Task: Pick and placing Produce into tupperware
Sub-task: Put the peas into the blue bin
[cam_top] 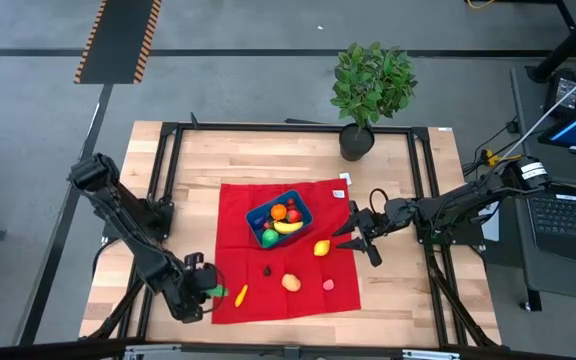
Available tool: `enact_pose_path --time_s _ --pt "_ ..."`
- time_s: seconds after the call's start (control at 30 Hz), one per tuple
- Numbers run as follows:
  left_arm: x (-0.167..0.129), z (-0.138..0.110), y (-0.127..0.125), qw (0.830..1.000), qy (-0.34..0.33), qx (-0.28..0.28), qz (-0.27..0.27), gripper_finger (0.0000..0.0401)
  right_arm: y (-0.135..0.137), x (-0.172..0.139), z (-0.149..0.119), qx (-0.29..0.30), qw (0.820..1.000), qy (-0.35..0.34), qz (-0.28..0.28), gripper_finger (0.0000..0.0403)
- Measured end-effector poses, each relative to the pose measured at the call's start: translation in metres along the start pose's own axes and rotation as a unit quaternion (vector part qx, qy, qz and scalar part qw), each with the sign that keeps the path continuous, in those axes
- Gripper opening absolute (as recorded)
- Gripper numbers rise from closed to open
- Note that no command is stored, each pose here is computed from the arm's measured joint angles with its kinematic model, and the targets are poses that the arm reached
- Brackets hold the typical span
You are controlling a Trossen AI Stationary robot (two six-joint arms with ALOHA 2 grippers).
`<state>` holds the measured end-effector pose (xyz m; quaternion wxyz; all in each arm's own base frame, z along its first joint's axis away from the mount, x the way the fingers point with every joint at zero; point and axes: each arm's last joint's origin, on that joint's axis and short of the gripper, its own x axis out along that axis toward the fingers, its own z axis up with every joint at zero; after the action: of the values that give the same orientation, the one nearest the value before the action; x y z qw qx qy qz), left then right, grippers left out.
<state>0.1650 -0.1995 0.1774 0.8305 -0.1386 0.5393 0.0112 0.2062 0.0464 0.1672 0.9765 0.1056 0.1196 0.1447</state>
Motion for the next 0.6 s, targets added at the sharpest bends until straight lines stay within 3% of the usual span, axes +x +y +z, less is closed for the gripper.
enact_pose_path --time_s 0.23,0.6 --pt "-0.038 0.004 0.010 0.994 -0.100 0.031 0.011 0.0107 0.000 0.000 0.000 -0.012 1.000 0.000 0.000 0.0163" --pt "-0.075 0.001 0.017 0.951 -0.283 0.100 0.076 0.0107 0.000 0.000 0.000 -0.037 0.999 0.002 0.000 0.0163"
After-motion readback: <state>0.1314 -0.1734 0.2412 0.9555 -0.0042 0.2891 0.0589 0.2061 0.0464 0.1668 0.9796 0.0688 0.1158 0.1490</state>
